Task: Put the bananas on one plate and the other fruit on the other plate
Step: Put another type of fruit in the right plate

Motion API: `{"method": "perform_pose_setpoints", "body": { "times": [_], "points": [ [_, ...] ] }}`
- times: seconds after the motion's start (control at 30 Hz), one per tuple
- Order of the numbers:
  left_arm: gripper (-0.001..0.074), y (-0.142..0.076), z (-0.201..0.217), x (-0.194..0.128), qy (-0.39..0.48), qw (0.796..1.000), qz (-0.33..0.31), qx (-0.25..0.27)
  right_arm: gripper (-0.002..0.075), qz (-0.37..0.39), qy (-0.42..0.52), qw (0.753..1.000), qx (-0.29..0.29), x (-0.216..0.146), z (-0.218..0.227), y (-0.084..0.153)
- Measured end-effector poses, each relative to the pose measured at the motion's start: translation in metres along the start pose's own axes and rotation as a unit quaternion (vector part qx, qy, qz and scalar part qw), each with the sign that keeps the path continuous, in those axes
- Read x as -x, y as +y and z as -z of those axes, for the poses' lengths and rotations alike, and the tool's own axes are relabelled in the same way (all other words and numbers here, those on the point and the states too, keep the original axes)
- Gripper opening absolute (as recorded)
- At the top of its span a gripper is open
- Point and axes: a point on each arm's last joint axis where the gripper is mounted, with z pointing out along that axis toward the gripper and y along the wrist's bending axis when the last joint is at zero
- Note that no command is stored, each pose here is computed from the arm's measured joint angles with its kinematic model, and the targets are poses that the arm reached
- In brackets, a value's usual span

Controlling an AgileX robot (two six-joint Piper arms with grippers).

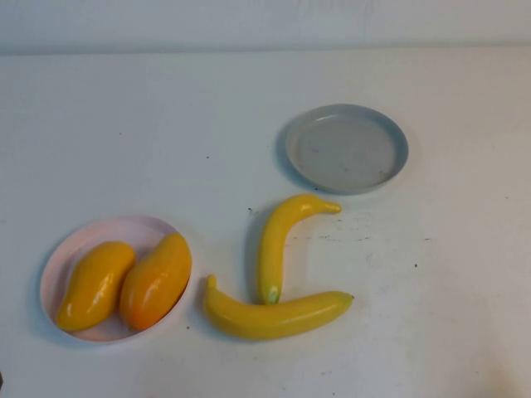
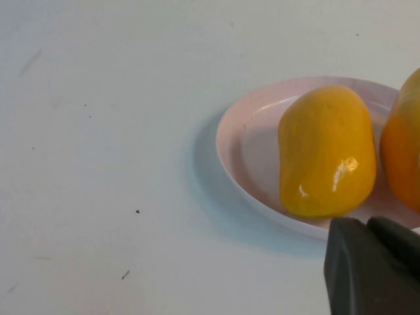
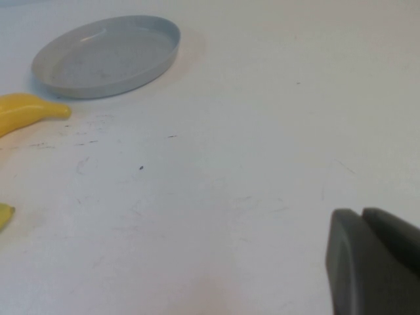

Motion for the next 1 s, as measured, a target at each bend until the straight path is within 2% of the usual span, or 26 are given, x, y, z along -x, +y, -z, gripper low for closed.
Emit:
{"method": "perform_pose_setpoints", "body": {
  "times": [0.37,0.5,0.67,0.8,1.0],
  "points": [
    [0.0001,0.0,0.0,0.0,0.0,1.0,0.0,0.0,-0.0015,0.003,-0.002,1.0,-0.001,0.0,0.0,0.0],
    [0.0001,0.0,0.0,0.0,0.0,1.0,0.0,0.0,-0.0015,0.003,-0.036,0.999,0.001,0.007,0.0,0.0],
    [0.0001,0.0,0.0,0.0,0.0,1.0,0.0,0.0,-0.0015,-0.071,-0.09,0.993,0.026,0.017,0.002,0.004],
    [0.0001,0.0,0.0,0.0,0.0,1.0,0.0,0.0,-0.0015,-0.144,-0.141,0.979,0.043,0.026,0.004,0.004],
    [0.0001,0.0,0.0,0.0,0.0,1.0,0.0,0.0,-0.0015,-0.202,-0.177,0.962,0.051,0.033,0.006,0.002]
  ]
}}
